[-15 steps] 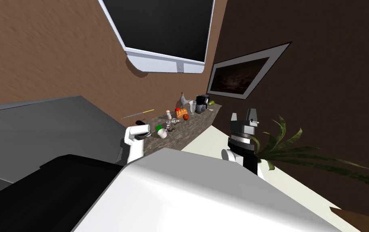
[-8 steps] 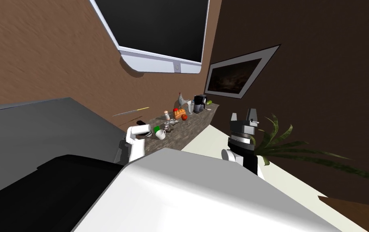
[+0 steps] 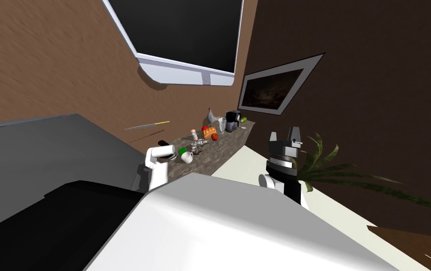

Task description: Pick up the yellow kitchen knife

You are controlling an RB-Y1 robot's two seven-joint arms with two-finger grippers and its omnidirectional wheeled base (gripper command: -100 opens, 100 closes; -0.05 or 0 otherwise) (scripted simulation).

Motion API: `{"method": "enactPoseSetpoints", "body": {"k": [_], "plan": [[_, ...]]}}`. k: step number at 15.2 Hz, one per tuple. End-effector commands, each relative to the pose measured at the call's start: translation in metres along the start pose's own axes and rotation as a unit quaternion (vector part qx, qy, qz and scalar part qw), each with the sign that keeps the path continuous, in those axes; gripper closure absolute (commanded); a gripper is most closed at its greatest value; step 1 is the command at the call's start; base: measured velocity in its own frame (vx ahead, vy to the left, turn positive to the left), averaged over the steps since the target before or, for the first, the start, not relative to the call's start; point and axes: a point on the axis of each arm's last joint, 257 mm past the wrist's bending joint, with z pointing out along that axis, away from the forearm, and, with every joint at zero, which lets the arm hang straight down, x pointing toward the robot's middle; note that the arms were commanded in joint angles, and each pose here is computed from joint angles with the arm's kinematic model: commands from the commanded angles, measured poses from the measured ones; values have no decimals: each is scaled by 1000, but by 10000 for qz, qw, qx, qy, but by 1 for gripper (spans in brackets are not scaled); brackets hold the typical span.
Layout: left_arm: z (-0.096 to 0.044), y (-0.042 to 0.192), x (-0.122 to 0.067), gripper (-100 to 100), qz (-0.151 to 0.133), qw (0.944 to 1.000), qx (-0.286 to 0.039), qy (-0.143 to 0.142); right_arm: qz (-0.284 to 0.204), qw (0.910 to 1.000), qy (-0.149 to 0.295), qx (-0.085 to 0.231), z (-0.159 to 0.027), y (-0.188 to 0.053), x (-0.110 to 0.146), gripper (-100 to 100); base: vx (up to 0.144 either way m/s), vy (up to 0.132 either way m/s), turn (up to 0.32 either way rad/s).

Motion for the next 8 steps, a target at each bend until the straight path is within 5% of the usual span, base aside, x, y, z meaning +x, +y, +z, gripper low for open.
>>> {"method": "enactPoseSetpoints", "body": {"k": [1,8], "plan": [[3,-5,-11,-100,-21,9999,-44,-93,0,10000,0,0,0,0,0,0,-41,16,-118],[13,-27,-73,-100,-245,9971,-319,-649,0,10000,0,0,0,0,0,0,-76,31,-105]]}}
